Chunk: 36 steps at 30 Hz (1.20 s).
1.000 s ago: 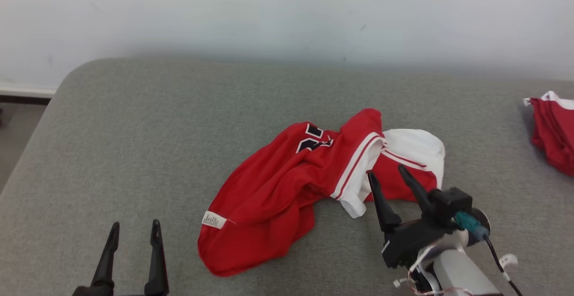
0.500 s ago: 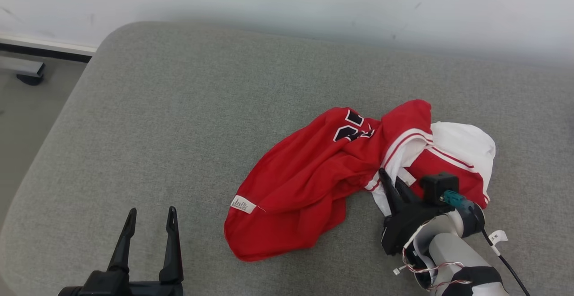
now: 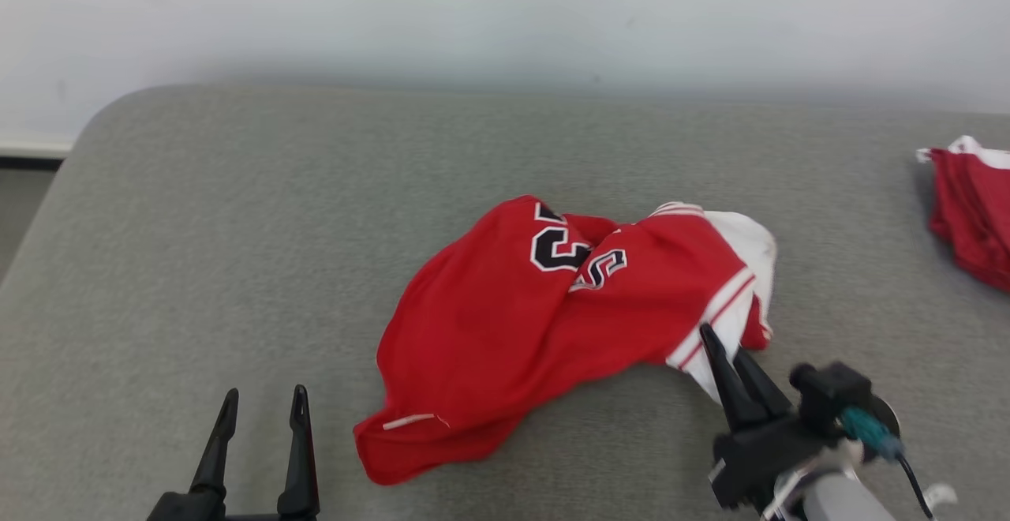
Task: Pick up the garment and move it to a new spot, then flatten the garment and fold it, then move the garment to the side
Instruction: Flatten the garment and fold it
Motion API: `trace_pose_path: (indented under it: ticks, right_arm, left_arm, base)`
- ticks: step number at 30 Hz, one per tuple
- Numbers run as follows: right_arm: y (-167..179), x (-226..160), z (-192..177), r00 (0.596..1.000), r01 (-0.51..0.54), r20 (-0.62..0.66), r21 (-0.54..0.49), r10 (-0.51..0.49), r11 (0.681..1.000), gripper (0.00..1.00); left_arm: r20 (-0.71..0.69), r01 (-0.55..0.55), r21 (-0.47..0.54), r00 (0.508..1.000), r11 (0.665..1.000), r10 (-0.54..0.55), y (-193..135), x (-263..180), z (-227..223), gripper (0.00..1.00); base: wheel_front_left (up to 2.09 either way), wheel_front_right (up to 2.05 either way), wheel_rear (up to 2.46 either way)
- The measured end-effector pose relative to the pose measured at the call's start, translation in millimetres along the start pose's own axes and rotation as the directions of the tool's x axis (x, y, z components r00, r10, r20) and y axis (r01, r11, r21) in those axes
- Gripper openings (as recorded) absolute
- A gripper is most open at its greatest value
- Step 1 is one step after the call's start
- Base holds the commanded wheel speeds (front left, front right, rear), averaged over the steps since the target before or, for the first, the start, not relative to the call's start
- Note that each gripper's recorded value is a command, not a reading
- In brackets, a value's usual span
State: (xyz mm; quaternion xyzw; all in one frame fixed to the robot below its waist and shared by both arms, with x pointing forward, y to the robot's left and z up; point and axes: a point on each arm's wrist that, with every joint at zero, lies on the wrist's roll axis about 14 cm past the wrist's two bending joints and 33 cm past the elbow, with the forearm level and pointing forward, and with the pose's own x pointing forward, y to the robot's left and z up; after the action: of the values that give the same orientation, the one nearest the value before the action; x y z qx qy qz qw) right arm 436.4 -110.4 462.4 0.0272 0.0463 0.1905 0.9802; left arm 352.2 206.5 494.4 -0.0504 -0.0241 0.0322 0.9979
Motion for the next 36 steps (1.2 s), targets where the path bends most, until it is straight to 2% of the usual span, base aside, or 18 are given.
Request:
trace_pose_path:
  ticks: [6, 12, 17, 18, 19, 29, 36]
  right_arm:
    - [-23.8, -60.4, -3.7, 0.993, 0.111, -0.024, -0.016, -0.112, 0.994, 0.0]
    - [-20.2, -108.6, -2.0, 0.979, 0.186, -0.078, -0.012, -0.187, 0.982, 0.0]
    - [-13.7, -134.8, -23.0, 0.956, 0.236, -0.186, 0.025, -0.227, 0.971, 0.0]
    - [-12.9, -137.2, -26.7, 0.952, 0.238, -0.204, 0.023, -0.229, 0.971, 0.4]
    - [-13.1, -138.4, -27.8, 0.95, 0.241, -0.21, 0.021, -0.231, 0.97, 1.0]
    - [-24.7, -134.2, 5.7, 0.963, 0.25, -0.101, -0.008, -0.25, 0.968, 1.0]
    - [-33.4, -114.6, 32.2, 0.977, 0.21, -0.023, -0.073, -0.212, 0.975, 1.0]
  left_arm:
    - [0.002, 0.078, -0.022, 0.997, 0.997, -0.078, -26.3, 11.0, -1.5, 1.0]
    - [0.0, 0.135, -0.03, 0.991, 0.99, -0.135, -47.1, 19.5, -3.6, 1.0]
    - [-0.012, 0.144, -0.034, 0.989, 0.989, -0.145, -50.5, 22.5, -8.3, 1.0]
    - [-0.014, 0.144, -0.034, 0.989, 0.989, -0.145, -50.5, 22.8, -8.9, 1.0]
    - [-0.015, 0.143, -0.034, 0.99, 0.989, -0.144, -50.2, 23.0, -9.3, 1.0]
    - [-0.014, 0.129, -0.031, 0.991, 0.991, -0.13, -45.3, 21.8, -8.6, 1.0]
    - [-0.006, 0.118, -0.029, 0.993, 0.993, -0.118, -41.3, 19.7, -5.6, 1.0]
  base:
    - [0.0, 0.0, 0.0]
    - [0.0, 0.0, 0.0]
    - [0.0, 0.0, 0.0]
    - [0.0, 0.0, 0.0]
    - [0.0, 0.0, 0.0]
    - [0.0, 0.0, 0.0]
    - [0.0, 0.0, 0.0]
